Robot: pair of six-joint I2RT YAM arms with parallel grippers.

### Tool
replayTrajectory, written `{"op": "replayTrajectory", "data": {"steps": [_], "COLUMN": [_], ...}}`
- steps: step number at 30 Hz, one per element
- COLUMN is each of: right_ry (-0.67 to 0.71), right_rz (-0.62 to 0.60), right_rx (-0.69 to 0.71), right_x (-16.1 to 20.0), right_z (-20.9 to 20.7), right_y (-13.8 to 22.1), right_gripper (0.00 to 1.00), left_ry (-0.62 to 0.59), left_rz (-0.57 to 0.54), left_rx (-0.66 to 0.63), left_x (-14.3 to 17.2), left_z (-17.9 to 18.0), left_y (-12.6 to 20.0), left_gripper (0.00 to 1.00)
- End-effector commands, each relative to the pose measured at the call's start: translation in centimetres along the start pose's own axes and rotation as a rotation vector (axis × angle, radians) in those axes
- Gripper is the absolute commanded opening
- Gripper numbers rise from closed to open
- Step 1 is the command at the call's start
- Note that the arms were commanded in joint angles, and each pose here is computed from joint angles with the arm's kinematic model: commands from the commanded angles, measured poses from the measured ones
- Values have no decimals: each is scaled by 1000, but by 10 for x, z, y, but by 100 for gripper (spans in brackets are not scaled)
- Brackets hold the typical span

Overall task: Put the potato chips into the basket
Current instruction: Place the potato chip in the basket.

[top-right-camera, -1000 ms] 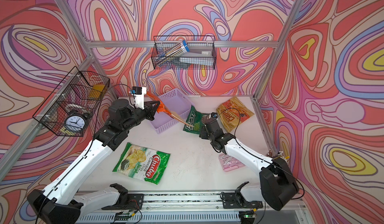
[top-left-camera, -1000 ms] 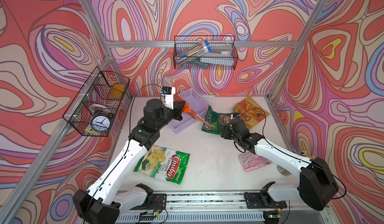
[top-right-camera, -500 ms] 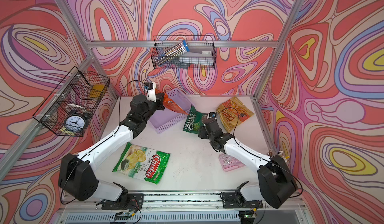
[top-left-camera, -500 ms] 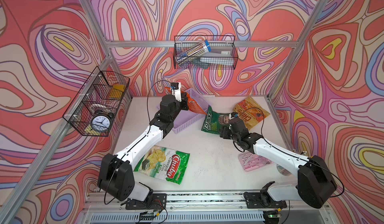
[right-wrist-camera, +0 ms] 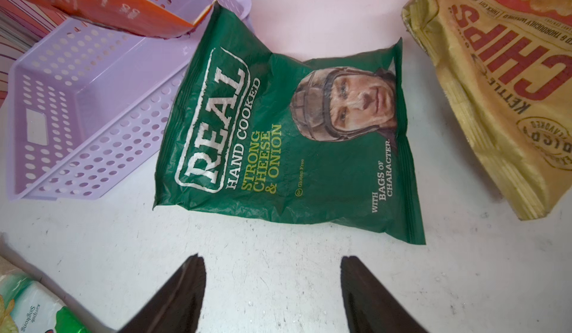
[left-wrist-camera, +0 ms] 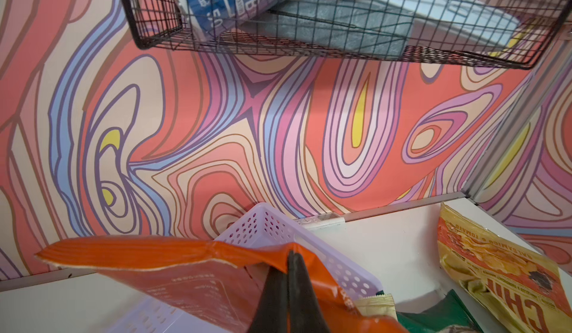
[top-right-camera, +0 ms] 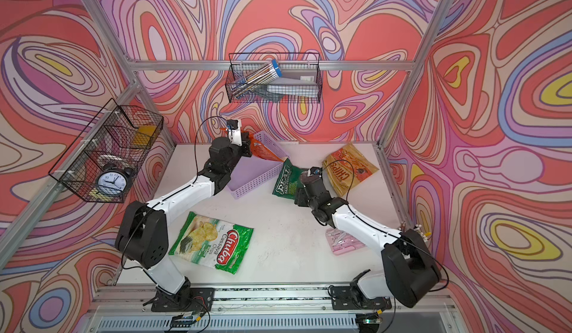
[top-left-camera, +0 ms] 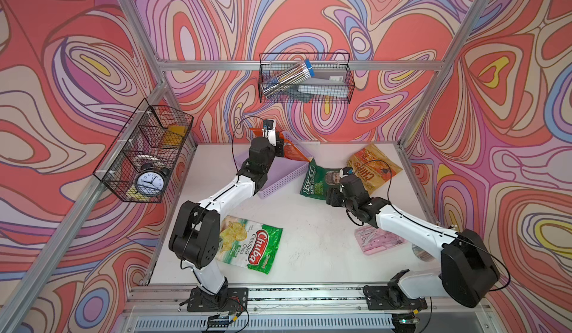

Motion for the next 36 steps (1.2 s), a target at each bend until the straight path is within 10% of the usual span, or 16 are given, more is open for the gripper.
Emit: {"op": "replayTrajectory", "data": {"steps": [1,24,36], "right_ry": [14,-12,-19], "right_rz": [-4,34,33], "right_rx": [-10,-53,-62], "right_x": [-8,-1,-1], "right_z": [6,9,9], "right_y": [-1,-4,2], "right_gripper": [71,71,71], "left_ry": [29,91,117], "left_rz": [-147,75,74], "left_rx": [-17,-260,-313], "left_x": [-29,98,112], "left_z": [6,54,62], "left_y": [-2,21,25], "left_gripper": [0,0,0]}}
Point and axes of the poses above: each gripper's point midway between its finger pads, its own y axis back along the fingers, its own z axis along the line the jaws close on, x = y × z, the point moved 7 cm from there along y, back along the fingers, and after that the axes turned 6 degrees about y, right-handed, at the moved point
